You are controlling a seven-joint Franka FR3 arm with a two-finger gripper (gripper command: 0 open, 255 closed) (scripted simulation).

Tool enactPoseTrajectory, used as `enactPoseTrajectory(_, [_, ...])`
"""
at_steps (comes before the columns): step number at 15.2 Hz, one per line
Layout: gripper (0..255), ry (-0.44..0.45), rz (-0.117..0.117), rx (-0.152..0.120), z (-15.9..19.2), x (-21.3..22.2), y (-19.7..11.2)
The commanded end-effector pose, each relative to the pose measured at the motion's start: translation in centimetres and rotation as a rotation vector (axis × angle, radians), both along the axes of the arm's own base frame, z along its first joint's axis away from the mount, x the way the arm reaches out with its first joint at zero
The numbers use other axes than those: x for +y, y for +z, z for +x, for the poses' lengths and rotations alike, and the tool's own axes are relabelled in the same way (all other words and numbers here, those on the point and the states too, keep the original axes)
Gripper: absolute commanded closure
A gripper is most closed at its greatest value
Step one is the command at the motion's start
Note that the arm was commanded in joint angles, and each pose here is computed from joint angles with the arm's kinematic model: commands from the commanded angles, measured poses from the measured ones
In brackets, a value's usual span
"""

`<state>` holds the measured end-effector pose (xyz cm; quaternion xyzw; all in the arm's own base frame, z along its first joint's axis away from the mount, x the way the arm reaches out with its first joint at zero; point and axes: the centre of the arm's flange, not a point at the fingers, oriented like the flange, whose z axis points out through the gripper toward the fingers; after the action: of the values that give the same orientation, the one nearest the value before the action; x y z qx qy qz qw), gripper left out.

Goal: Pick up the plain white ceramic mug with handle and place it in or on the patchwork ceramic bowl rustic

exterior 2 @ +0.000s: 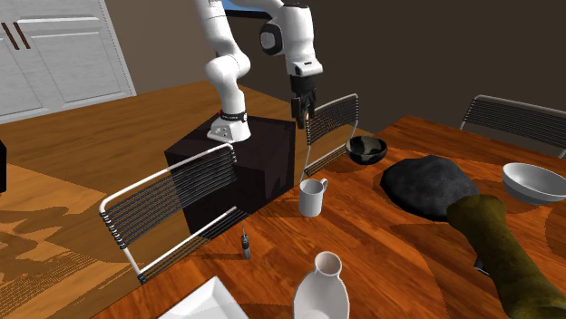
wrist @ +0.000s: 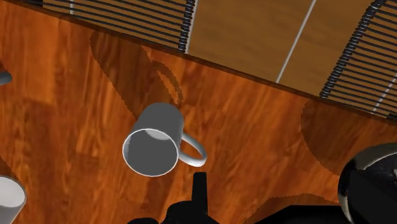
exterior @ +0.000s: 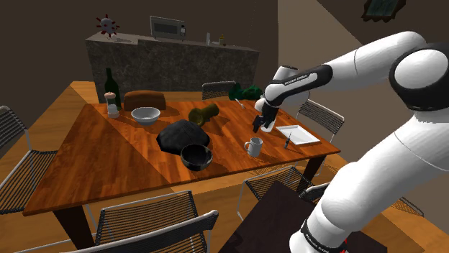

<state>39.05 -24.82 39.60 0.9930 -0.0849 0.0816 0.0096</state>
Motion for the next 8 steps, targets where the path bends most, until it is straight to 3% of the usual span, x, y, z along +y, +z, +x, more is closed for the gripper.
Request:
enactPoseTrajectory(1, [0, -0.008, 0.002, -0.002, 0.7, -1.9, -1.7])
enactPoseTrajectory(8, [0, -0.038, 0.014, -0.006, 2.4, -8.7, -7.8])
